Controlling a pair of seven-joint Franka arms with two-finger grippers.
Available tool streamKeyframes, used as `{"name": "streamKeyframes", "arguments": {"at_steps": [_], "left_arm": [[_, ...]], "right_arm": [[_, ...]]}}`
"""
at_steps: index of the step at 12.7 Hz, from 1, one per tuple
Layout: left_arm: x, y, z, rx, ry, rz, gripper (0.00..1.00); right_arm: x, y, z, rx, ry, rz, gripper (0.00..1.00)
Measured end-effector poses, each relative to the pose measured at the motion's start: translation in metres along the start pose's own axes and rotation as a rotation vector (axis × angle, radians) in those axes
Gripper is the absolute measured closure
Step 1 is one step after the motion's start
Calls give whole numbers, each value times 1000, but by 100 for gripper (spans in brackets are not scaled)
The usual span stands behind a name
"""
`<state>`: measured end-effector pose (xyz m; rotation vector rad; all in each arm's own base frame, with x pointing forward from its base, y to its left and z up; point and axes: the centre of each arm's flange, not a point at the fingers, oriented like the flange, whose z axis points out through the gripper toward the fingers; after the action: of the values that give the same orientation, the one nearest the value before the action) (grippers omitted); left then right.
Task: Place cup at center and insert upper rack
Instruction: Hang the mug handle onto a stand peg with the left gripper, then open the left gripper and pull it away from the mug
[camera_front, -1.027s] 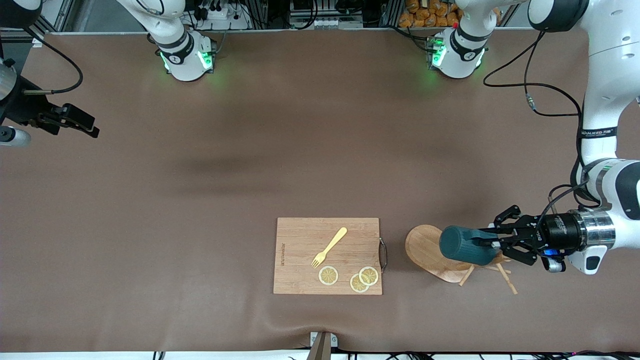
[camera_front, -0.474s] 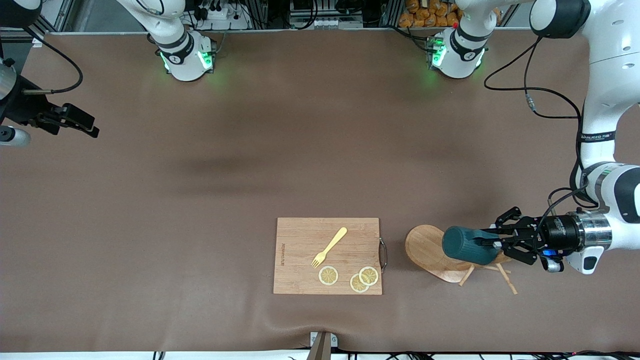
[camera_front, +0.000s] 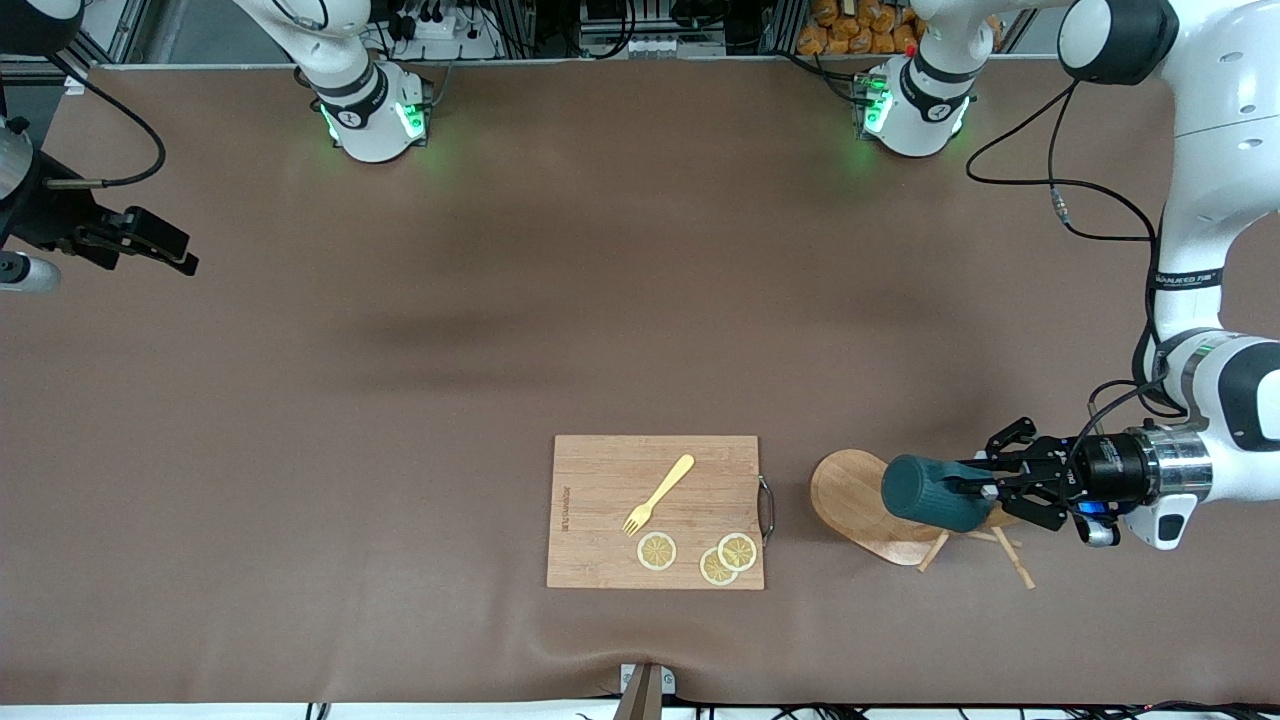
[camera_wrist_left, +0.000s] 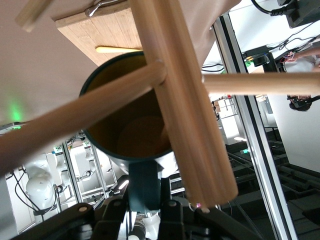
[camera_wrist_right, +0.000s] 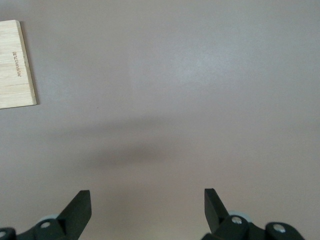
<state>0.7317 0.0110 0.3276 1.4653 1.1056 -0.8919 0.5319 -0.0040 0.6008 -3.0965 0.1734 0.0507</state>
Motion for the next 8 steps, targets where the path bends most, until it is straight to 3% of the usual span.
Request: {"name": "streamKeyframes", "arguments": {"at_steps": [8], "left_arm": [[14, -5, -7, -28, -51, -3, 78]], "right_arm": [[-1, -2, -1, -1, 2, -4, 0]]}}
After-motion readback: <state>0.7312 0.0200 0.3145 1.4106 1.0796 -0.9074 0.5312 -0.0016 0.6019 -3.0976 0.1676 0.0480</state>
